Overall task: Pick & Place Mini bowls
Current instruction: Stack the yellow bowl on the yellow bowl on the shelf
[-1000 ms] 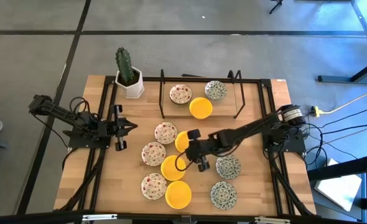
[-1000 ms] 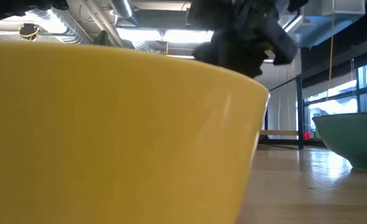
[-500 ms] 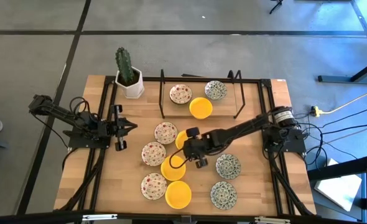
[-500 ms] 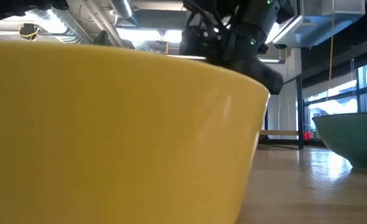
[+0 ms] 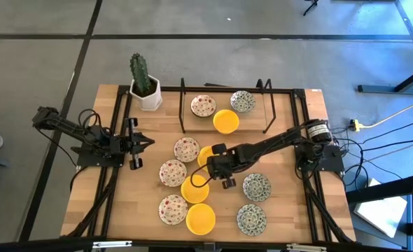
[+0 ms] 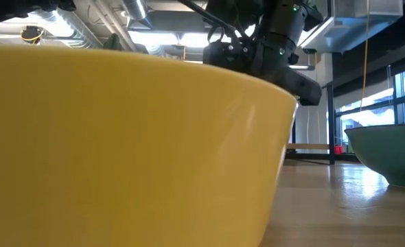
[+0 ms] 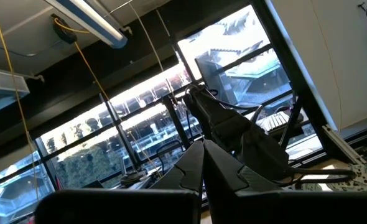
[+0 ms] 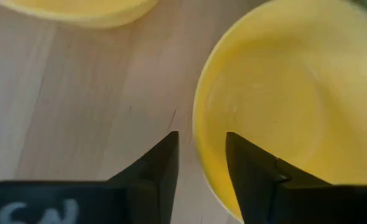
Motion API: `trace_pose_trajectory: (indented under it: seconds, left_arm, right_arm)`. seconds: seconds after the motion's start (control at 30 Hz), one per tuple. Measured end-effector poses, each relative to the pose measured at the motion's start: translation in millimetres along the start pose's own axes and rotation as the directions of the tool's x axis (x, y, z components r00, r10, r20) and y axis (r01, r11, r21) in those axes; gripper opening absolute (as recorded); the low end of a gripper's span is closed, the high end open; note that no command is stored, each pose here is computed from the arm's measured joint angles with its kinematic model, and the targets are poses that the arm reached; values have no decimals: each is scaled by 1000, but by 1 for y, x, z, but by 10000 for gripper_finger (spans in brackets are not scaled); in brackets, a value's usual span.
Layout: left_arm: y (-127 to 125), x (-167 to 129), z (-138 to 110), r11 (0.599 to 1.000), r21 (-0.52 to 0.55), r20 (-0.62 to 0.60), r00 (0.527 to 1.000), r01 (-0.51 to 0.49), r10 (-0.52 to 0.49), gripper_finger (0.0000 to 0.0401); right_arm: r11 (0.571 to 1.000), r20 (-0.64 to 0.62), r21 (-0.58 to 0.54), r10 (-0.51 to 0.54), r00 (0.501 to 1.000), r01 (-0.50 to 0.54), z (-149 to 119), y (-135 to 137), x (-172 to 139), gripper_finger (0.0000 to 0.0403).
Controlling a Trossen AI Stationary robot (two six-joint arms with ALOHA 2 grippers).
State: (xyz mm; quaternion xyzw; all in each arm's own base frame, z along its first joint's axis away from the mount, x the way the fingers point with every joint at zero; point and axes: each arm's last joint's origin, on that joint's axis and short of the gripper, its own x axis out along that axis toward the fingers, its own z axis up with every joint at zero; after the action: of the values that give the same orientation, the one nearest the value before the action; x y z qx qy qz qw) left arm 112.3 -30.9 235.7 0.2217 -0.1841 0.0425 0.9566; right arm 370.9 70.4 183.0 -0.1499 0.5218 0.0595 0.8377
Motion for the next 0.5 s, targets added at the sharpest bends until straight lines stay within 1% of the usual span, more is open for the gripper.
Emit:
trace_pose_trajectory:
  seconds: [0.1,0.17,0.23,0.27,0.3,0.43,0.5]
  left_arm:
    - [0,0,0,1000,0,0,1000,0,0,4]
    - [0,0,0,1000,0,0,1000,0,0,6]
    - [0,0,0,1000,0,0,1000,0,0,7]
    - [0,0,0,1000,0,0,1000,0,0,8]
    - [0,0,0,1000,0,0,1000,0,0,8]
    - [0,0,0,1000,0,0,1000,0,0,5]
    - [0,0,0,1000,0,0,1000,0,0,4]
  right_arm:
    - [1000,-5,-4,5,1000,-5,-1,0,0,99]
    - [1000,-7,-3,7,1000,-7,-1,0,0,67]
    - [1000,-7,-4,7,1000,-7,-1,0,0,27]
    - [1000,-9,-8,3,1000,-3,-1,0,0,15]
    - [1000,-10,-14,-1,1000,1,-1,0,0,11]
    - [999,-27,-19,-30,999,30,-2,-1,-1,15]
    - [999,-46,-23,-36,998,35,-1,-2,-5,9]
